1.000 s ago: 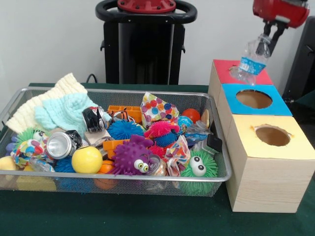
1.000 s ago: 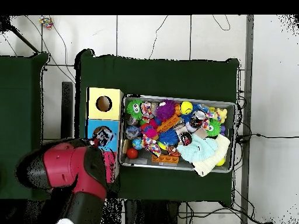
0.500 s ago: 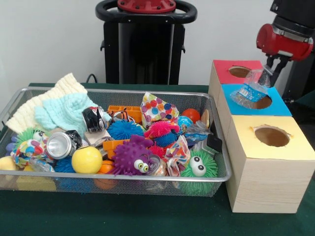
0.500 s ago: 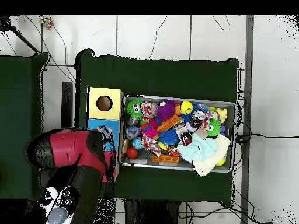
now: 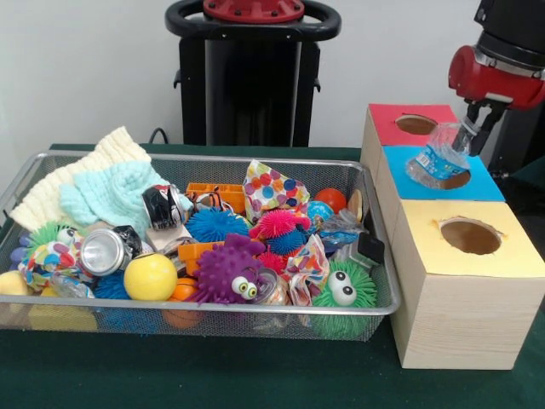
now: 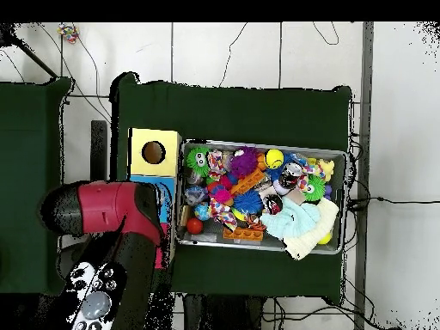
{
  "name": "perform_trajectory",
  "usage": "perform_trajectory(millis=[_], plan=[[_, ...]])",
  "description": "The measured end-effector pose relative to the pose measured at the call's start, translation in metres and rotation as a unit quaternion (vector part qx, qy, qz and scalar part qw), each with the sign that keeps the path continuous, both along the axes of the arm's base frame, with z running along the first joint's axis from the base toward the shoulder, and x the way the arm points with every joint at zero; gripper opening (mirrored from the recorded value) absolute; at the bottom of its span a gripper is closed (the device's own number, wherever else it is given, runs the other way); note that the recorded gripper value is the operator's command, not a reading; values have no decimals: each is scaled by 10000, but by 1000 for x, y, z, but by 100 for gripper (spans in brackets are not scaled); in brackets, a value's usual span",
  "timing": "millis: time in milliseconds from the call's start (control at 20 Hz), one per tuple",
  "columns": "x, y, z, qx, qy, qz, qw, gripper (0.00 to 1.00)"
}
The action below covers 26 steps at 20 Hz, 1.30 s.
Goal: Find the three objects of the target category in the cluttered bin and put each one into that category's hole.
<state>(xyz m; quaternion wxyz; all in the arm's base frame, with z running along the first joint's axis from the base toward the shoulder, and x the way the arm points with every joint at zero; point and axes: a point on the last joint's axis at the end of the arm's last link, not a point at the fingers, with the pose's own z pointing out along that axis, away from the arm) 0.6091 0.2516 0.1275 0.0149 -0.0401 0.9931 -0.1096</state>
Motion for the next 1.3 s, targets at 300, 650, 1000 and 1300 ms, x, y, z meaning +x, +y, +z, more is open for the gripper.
perform_trajectory(millis=[300, 650, 1000, 1300], plan=[[0, 3, -1, 42, 9, 15, 10000, 0], [1, 4, -1, 64, 4, 19, 10000, 0], [1, 5, -1, 93, -26, 24, 10000, 0], [-2, 1, -27, 202, -56, 13, 9998, 0]])
